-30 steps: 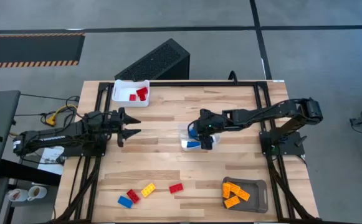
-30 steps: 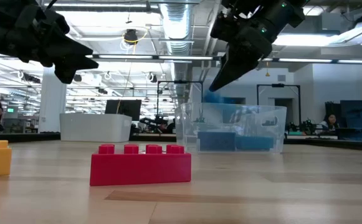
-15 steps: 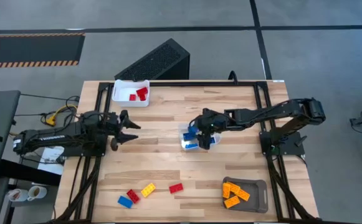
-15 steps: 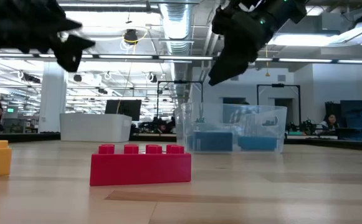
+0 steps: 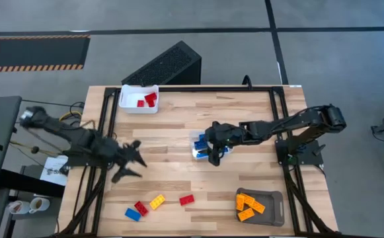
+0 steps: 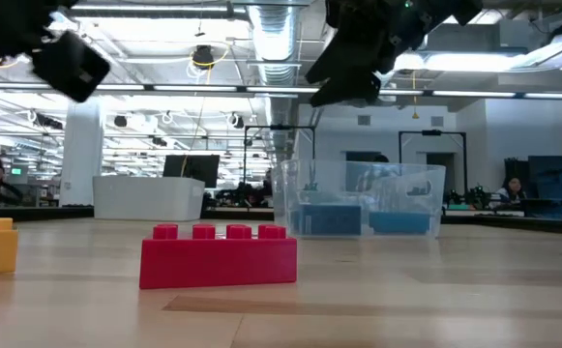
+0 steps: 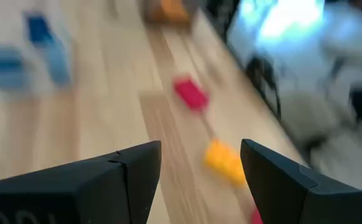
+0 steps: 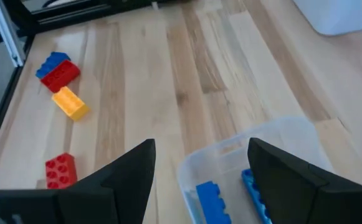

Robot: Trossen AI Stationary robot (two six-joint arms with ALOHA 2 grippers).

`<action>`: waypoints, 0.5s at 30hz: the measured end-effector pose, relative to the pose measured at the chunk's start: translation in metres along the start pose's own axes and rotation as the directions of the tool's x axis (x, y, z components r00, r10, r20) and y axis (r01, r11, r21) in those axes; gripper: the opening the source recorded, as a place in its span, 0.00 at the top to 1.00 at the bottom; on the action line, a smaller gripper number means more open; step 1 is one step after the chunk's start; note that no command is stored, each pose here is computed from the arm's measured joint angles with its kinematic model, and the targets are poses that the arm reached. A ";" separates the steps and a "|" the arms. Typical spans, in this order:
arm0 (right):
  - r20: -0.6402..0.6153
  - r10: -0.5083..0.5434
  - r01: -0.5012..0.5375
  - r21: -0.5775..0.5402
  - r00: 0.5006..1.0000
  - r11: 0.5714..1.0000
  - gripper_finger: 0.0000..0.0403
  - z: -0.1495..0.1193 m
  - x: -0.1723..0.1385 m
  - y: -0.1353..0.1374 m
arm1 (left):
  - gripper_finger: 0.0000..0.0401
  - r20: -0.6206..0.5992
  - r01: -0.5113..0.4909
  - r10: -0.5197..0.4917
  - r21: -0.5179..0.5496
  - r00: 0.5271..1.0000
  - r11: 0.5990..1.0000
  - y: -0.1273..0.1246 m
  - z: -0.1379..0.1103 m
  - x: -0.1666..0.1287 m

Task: Sort & place blocks by color
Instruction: Put the red game piece into the white bin

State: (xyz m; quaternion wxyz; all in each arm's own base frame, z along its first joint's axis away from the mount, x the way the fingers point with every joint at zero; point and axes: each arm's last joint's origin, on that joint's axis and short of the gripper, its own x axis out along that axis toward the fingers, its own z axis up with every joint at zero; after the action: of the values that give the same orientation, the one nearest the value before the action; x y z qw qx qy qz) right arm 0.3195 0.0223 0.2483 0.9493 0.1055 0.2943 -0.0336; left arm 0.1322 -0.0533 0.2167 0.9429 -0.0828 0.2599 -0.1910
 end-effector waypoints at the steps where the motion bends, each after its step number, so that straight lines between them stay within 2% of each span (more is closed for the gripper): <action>1: 0.007 -0.002 0.002 -0.004 1.000 1.000 0.32 0.000 0.000 0.002 | 0.49 -0.056 0.001 0.000 0.022 0.998 1.000 -0.006 -0.003 0.005; 3: 0.011 -0.003 0.003 -0.012 1.000 1.000 0.32 -0.001 0.000 0.006 | 0.50 -0.148 0.008 0.001 0.060 0.989 0.998 -0.020 -0.008 0.016; 6: -0.011 0.000 -0.001 -0.024 1.000 1.000 0.32 -0.005 0.003 0.011 | 0.53 -0.218 0.032 -0.012 0.091 0.976 0.995 -0.042 -0.010 0.028; 12: -0.008 -0.006 0.006 -0.038 1.000 0.999 0.32 -0.007 0.002 0.018 | 0.62 -0.310 0.060 -0.029 0.090 0.950 0.994 -0.077 -0.009 0.050; 15: -0.006 -0.011 0.011 -0.041 1.000 0.999 0.32 -0.008 0.002 0.019 | 0.63 -0.393 0.037 -0.003 0.078 0.920 0.996 -0.085 -0.020 0.064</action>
State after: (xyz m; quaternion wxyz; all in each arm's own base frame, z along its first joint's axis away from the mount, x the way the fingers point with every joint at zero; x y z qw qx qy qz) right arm 0.3191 0.0427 0.2447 0.9502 0.0845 0.2983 -0.0324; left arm 0.1453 -0.1580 0.1916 0.8724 -0.0057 0.4344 -0.2241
